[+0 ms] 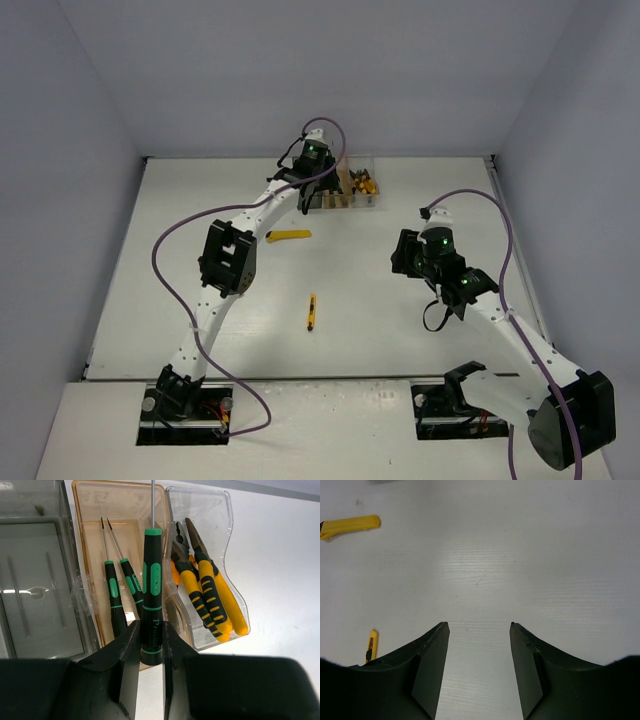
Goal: Sort the tools into containers
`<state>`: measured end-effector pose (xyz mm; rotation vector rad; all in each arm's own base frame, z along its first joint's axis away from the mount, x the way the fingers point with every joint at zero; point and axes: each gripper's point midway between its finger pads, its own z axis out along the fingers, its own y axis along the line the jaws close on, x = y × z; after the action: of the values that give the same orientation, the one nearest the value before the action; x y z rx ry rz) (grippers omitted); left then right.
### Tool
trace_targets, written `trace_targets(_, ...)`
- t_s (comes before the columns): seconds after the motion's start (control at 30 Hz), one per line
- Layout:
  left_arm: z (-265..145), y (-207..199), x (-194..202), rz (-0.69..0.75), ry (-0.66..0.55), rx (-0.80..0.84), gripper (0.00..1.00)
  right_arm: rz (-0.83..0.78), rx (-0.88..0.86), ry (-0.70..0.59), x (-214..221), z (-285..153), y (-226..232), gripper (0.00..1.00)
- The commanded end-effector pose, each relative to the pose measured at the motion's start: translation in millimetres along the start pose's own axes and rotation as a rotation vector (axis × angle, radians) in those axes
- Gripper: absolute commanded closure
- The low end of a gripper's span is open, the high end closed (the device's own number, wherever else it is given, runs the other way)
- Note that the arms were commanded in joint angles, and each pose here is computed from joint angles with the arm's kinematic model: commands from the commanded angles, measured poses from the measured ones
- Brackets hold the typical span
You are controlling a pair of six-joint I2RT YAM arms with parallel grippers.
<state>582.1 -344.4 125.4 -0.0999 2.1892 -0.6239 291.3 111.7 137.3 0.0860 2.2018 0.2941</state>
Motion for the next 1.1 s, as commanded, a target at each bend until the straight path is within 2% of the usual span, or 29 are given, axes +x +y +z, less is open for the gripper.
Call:
trace_targets(0.0, -14, -28, -51, -0.001, -0.144, 0.066, 0.92, 0.017, -0.024, -0.045, -13, 3, 6, 0.51)
trace_targets(0.1, -12, -26, -48, 0.003, -0.139, 0.062, 0.85, 0.015, -0.023, -0.043, -12, 3, 6, 0.51)
trace_targets(0.23, -16, -29, -51, 0.017, -0.142, 0.070, 0.68, 0.015, -0.026, -0.045, -12, 2, 6, 0.51)
trace_targets(0.33, -24, -30, -56, 0.025, -0.152, 0.062, 0.60, 0.014, -0.025, -0.043, -12, 2, 6, 0.51)
trace_targets(0.53, -60, -39, -76, 0.025, -0.202, 0.064, 0.58, 0.012, -0.033, -0.044, -13, 2, 8, 0.51)
trace_targets(0.7, -120, -46, -94, 0.043, -0.239, 0.036, 0.53, -0.009, -0.056, -0.044, -18, 2, 13, 0.50)
trace_targets(0.8, -166, -31, -100, 0.059, -0.250, -0.052, 0.50, -0.017, -0.063, -0.037, -18, 4, 16, 0.50)
trace_targets(0.93, -204, 24, -61, 0.075, -0.171, -0.248, 0.48, -0.031, -0.106, -0.023, -18, 5, 26, 0.50)
trace_targets(1.0, -224, 53, -34, 0.050, -0.124, -0.338, 0.48, -0.032, -0.121, -0.042, -24, 6, 31, 0.50)
trace_targets(1.03, -234, 55, -34, 0.023, -0.134, -0.343, 0.47, -0.033, -0.123, -0.044, -24, 6, 32, 0.50)
trace_targets(1.07, -241, 71, -12, -0.004, -0.097, -0.378, 0.48, -0.035, -0.124, -0.045, -24, 7, 33, 0.50)
